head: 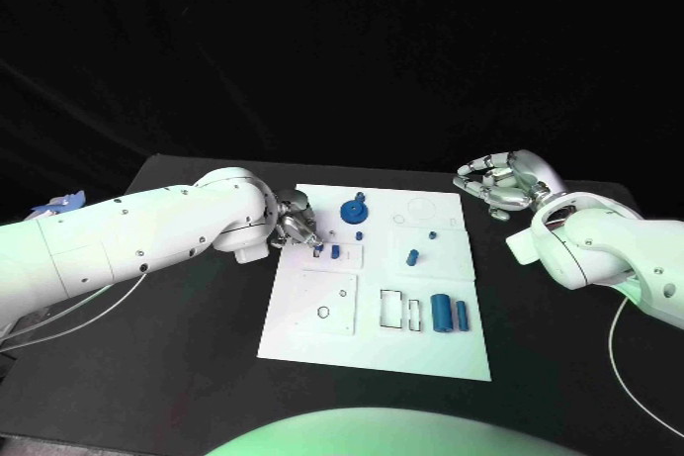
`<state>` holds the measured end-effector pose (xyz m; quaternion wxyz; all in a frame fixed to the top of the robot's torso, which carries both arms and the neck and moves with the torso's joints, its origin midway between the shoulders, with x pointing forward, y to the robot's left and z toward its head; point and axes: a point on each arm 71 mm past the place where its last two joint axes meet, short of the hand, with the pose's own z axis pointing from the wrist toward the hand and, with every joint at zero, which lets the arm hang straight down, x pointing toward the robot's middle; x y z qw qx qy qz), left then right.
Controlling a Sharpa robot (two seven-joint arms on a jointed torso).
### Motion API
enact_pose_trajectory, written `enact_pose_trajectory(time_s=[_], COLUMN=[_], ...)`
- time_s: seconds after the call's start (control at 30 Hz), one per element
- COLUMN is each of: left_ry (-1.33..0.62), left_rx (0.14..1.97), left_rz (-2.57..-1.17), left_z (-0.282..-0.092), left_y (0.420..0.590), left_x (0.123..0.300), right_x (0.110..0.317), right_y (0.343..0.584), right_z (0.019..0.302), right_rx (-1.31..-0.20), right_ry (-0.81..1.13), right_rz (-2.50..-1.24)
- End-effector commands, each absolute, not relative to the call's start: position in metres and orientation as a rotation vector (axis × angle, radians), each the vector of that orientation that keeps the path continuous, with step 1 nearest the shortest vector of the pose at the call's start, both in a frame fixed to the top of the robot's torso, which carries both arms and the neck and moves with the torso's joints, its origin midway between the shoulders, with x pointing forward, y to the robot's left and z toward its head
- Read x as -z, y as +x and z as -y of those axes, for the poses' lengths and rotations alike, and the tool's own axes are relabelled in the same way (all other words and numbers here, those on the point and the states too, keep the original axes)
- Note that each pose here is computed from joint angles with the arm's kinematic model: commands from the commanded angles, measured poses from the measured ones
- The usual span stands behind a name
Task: Assemble the parts on the task board
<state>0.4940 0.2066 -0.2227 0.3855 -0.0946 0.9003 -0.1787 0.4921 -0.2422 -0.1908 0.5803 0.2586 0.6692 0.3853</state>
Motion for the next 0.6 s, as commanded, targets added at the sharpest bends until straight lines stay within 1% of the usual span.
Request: enact_pose_trajectory(time_s=[0.03,0.6], left_ry=[-0.204,-0.175], left_rx=[0.441,0.397], left_rz=[-2.309,-2.334], left_z=[-0.2051,-0.207], left_y=[0.4921,0.4913], left_x=[0.2234,0.2254], right_x=[0.1907,0.1912], right_y=[0.4918,0.4916], right_z=[0.2416,0.2419], right_rx=[-0.908,-0.907], right_ry=[0.594,0.595], right_rz=[-1.563,-1.564])
